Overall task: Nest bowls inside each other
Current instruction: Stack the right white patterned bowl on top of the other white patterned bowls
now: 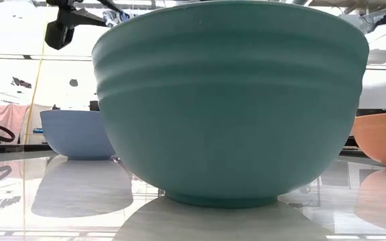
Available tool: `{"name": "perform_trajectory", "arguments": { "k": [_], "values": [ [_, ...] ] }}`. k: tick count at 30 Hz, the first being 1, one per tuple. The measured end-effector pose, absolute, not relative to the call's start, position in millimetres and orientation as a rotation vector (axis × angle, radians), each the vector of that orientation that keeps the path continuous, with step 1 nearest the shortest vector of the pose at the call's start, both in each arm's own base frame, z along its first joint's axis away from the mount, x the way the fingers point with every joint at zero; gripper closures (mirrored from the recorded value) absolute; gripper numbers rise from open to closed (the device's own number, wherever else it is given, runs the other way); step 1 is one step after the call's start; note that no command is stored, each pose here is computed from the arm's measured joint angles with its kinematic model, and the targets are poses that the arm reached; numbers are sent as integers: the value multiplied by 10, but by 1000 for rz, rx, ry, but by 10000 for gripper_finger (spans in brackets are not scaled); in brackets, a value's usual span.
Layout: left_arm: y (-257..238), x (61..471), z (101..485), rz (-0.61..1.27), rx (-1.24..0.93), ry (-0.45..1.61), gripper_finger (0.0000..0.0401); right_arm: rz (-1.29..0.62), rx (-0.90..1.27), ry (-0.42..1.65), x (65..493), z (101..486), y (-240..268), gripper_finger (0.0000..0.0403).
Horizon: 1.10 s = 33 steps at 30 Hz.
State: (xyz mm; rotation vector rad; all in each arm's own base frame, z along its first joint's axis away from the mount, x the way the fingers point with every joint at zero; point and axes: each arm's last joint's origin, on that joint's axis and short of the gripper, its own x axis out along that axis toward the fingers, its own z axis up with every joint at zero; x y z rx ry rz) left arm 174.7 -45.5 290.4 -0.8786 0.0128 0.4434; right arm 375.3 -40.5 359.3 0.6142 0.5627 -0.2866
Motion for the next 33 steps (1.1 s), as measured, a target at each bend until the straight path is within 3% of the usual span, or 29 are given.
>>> {"name": "perform_trajectory", "arguments": {
  "k": [6,12,20,23,28,33],
  "values": [
    [-429,1751,2903,465,-877,2,391,-284,604,566,3751,3593,-405,394],
    [-409,1756,2898,476,-878,1,394,-212,558,592,3748,3590,-388,355],
    [-398,1726,2878,482,-897,25,400,-188,561,573,3704,3656,-423,208],
    [-382,1663,2875,473,-933,50,401,-195,564,563,3582,3762,-455,172],
    [-363,1502,2898,364,-1018,143,401,-216,525,586,3291,3940,-499,162],
    [-441,1329,2901,12,-1153,443,401,-239,523,616,3005,4076,-502,174]
  ]
}}
